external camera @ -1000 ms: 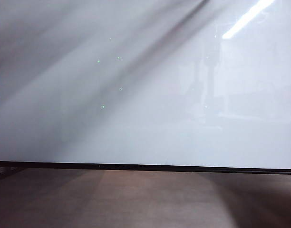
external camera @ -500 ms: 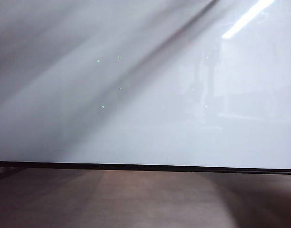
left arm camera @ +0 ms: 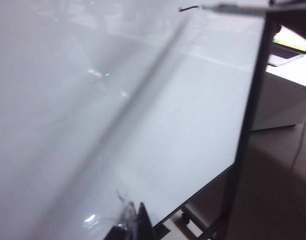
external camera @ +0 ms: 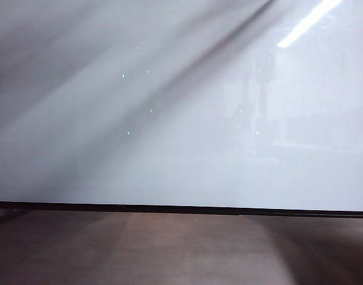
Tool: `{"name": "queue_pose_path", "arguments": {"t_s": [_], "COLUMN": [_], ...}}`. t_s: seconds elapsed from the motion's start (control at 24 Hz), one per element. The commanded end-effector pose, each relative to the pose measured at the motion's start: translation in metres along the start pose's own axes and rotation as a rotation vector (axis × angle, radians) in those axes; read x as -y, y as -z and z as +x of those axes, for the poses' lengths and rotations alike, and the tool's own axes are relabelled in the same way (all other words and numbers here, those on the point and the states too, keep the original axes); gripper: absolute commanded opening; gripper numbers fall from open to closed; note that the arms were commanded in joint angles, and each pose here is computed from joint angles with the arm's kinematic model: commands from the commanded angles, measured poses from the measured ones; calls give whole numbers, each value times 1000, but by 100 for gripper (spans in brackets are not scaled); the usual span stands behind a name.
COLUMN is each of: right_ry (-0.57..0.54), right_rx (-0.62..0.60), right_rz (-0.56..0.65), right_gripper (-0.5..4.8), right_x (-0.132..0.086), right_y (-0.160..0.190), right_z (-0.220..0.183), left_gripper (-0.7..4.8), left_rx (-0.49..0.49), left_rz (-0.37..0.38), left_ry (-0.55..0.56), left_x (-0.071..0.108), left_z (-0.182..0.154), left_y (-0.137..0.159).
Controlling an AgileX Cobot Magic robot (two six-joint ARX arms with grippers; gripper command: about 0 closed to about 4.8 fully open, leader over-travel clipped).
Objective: Reach to the right to find the marker pen, pick it up, and write the number 0 on the whiteboard.
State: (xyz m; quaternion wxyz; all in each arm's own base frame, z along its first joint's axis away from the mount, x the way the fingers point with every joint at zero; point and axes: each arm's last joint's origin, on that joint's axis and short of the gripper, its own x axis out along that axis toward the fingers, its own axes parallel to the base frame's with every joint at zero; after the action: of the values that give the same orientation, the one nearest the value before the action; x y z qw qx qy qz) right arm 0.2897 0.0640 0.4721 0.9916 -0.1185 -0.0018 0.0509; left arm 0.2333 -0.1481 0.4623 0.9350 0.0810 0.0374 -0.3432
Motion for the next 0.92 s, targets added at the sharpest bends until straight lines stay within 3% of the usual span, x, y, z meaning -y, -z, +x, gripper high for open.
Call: {"name": "queue_pose_path", "arguments": {"t_s": [0.04,0.33,0.92], "right_ry": [-30,-49,-38], "right_rx": [98,35,91], "right_rz": [39,37,44], "right_gripper": [-4,-4,-4], "right_x": [1,-4,-9], "right_y": [-23,-11,-8], "right_z": [-30,-15,7], "left_gripper": [-5,-5,-5], "left_rx": [24,4,-9], "left_rz": [7,1,5], "left_ry": [16,24,36], "left_x": [1,2,6], "left_z": [-4,-3,-1], "left_y": [-4,-2,0]}}
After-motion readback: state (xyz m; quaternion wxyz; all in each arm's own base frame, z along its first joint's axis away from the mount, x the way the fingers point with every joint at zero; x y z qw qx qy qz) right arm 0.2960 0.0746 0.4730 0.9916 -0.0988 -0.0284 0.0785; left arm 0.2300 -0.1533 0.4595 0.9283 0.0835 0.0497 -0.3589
